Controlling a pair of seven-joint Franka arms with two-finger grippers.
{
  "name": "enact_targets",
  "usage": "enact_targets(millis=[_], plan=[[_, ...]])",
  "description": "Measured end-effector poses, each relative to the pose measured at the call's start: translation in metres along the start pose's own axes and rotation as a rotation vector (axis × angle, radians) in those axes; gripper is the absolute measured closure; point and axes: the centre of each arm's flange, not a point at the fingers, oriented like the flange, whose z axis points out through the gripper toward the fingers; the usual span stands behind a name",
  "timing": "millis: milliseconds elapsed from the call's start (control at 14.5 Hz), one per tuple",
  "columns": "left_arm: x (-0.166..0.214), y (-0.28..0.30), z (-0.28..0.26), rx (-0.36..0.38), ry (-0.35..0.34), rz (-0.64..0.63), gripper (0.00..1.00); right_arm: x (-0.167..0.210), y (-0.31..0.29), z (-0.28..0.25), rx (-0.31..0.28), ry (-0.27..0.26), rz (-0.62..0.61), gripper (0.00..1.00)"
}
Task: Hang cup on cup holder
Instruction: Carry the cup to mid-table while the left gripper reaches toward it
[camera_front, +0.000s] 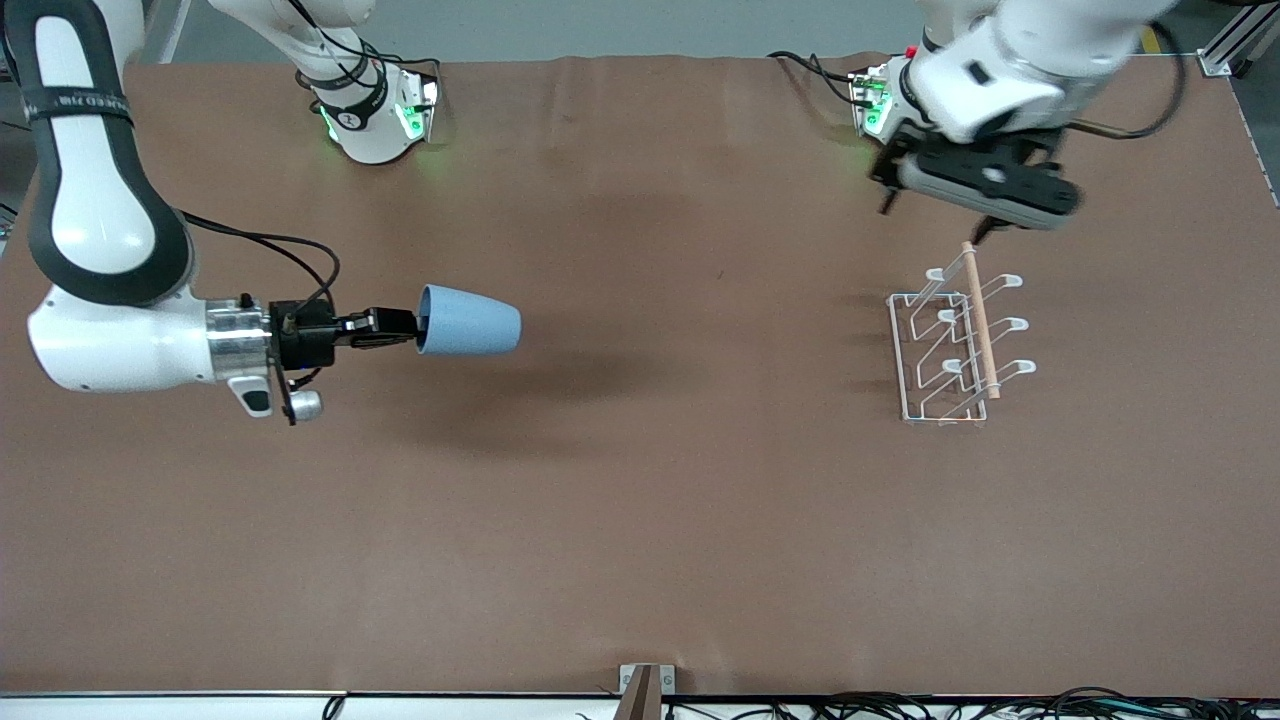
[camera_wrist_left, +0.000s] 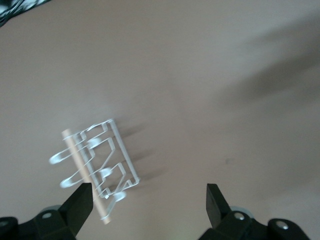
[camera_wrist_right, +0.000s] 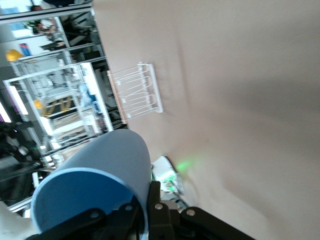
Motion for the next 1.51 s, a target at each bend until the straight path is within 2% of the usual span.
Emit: enact_targets(millis=[344, 619, 894, 1170, 1514], plan=[[0.021, 0.101, -0.007, -0.061, 0.083, 0.183, 0.0, 0.018, 0.019, 0.047, 0.141, -0.064, 0.019, 0.95], [0.05, 0.173, 0.029, -0.135, 0.181, 0.286, 0.0, 0.025, 0.044, 0.07, 0.229, -0.147, 0.033, 0.95], [0.078, 0.233, 0.078, -0.157, 0.23, 0.373, 0.0, 0.032, 0.065, 0.081, 0.256, -0.163, 0.051, 0.95], [0.101, 0.268, 0.122, -0.187, 0.311, 0.411, 0.0, 0.035, 0.075, 0.085, 0.264, -0.169, 0.061, 0.94], [0.111, 0.292, 0.157, -0.145, 0.381, 0.496, 0.0, 0.035, 0.075, 0.085, 0.265, -0.171, 0.061, 0.93]])
